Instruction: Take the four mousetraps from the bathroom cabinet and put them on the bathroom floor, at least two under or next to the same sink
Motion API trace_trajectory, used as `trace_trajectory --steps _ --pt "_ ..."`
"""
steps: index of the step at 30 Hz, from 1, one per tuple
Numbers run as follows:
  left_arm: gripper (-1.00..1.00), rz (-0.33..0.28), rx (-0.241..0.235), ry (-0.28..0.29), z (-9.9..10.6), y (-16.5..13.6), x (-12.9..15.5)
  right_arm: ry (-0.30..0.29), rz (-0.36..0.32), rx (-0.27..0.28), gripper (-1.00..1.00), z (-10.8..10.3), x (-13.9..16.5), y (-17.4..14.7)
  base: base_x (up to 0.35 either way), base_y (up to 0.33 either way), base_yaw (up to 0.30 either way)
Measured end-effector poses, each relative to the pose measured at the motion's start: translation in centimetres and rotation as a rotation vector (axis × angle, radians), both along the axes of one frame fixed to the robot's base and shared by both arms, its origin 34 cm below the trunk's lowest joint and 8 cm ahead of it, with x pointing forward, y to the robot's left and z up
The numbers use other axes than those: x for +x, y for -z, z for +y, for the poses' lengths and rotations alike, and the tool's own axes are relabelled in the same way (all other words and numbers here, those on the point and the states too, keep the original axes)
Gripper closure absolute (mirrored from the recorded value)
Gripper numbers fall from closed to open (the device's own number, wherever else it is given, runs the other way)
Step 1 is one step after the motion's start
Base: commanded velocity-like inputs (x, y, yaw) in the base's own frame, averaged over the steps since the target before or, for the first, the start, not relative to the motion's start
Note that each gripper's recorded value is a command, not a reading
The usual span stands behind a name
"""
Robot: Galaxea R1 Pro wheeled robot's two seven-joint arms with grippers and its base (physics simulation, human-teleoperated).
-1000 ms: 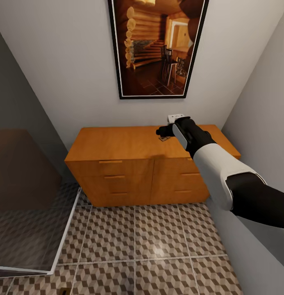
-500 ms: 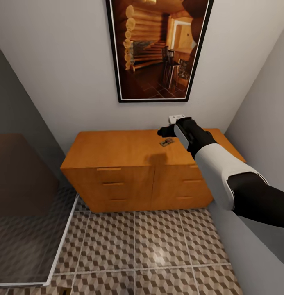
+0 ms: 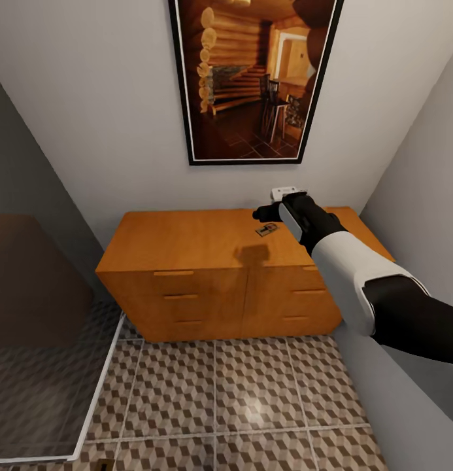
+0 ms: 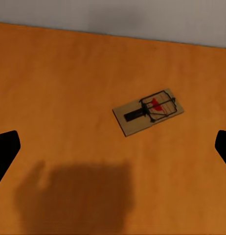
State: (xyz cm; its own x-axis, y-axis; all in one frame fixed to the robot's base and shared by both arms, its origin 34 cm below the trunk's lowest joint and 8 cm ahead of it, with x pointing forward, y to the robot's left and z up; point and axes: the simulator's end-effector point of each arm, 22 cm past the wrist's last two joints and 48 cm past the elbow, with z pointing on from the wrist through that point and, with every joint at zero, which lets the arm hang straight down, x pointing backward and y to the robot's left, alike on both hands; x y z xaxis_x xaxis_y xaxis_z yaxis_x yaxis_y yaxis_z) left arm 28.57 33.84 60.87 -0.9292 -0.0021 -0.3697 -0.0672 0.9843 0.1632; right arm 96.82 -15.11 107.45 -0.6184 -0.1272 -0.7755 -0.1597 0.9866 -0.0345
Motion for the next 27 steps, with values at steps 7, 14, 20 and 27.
trace_trajectory --steps 7,14,20,27 --pt "1.00 0.002 -0.001 0.001 -0.1 0.0 -0.1 0.008 0.006 -0.001 -1.00 -0.6 -0.5 3.6 0.063 0.035 0.000" --pt "1.00 0.000 -0.001 0.001 -0.1 0.0 0.0 0.011 0.004 -0.002 -1.00 -0.7 -0.7 4.4 0.010 0.003 0.000" --pt "1.00 -0.001 0.000 0.001 0.0 0.0 0.0 0.012 0.025 -0.004 -1.00 -0.9 -1.2 5.4 0.144 0.063 0.000" --pt "1.00 -0.001 -0.002 0.002 -0.1 0.0 0.0 0.014 0.018 -0.004 -1.00 -1.0 -1.2 5.6 0.097 0.040 0.000"
